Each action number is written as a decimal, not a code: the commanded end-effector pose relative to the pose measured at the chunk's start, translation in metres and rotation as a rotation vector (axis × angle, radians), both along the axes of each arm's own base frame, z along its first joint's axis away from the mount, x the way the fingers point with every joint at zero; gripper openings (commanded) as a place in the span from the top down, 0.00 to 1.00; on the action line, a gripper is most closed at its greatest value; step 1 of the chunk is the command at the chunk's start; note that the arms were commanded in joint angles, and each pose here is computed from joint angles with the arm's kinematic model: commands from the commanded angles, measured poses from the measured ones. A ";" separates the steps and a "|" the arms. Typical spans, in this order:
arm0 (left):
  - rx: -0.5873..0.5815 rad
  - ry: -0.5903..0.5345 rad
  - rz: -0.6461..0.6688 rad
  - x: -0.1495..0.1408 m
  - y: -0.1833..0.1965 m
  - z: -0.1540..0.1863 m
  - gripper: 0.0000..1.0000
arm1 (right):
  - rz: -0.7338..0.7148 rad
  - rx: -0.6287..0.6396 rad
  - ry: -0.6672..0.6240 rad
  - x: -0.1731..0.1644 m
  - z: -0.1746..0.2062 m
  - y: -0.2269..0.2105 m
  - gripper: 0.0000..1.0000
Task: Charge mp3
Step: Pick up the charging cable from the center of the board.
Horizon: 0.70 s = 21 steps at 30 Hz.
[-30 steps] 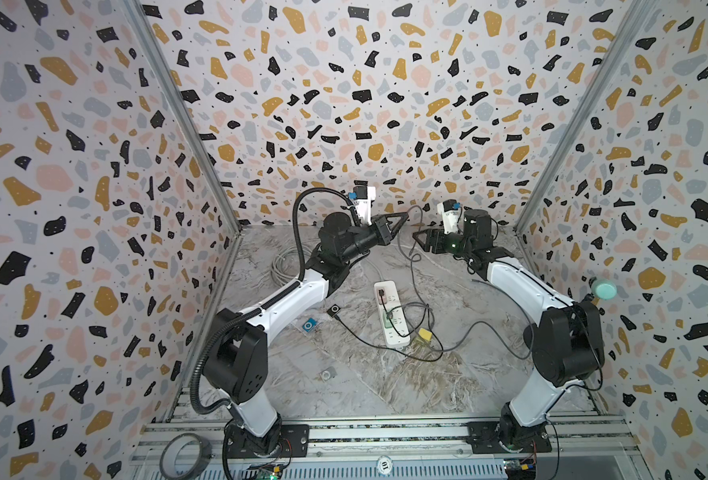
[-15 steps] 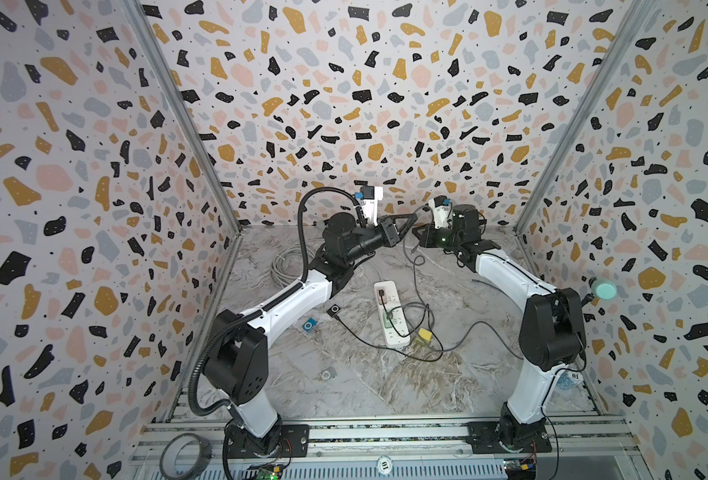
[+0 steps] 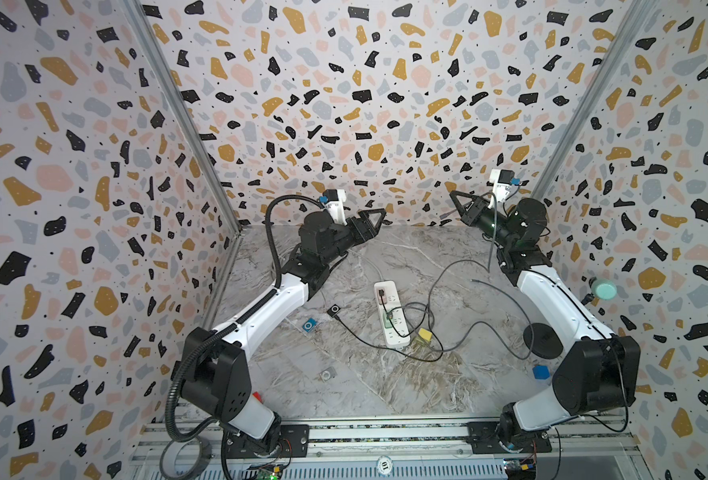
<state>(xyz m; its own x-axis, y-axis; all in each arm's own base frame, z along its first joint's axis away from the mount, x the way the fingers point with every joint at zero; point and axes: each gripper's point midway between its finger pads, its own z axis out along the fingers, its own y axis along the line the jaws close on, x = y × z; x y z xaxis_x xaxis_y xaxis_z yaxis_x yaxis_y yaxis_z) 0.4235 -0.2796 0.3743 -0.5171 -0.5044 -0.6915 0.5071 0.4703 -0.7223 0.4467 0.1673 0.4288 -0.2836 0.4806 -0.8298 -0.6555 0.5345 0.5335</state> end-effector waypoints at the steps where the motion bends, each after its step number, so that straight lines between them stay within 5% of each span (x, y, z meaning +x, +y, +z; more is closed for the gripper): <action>1: -0.130 -0.077 -0.121 -0.020 -0.025 0.044 0.21 | 0.100 0.049 -0.111 -0.030 0.028 0.015 1.00; 4: -0.288 -0.069 -0.235 -0.038 -0.051 0.066 0.31 | 0.123 0.002 -0.130 -0.036 0.028 0.032 1.00; 9: -0.400 0.107 -0.314 -0.051 -0.089 0.055 0.34 | 0.146 0.020 -0.134 -0.040 0.026 0.044 1.00; 14: -0.556 0.215 -0.301 -0.051 -0.084 0.053 0.35 | 0.163 0.038 -0.142 -0.045 0.025 0.053 1.00; 21: -0.615 0.326 -0.286 -0.051 -0.084 0.044 0.37 | 0.173 0.047 -0.155 -0.049 0.028 0.059 1.00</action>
<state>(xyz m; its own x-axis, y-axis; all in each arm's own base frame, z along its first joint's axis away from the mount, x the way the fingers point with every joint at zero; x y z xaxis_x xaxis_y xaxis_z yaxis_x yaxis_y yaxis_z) 0.3813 -0.3710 0.4004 -0.8053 -0.5608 -0.1925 0.2865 -0.0837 -0.9544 0.4105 0.2277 0.4343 -0.2942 0.4537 -0.8412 -0.7771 0.3988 0.4869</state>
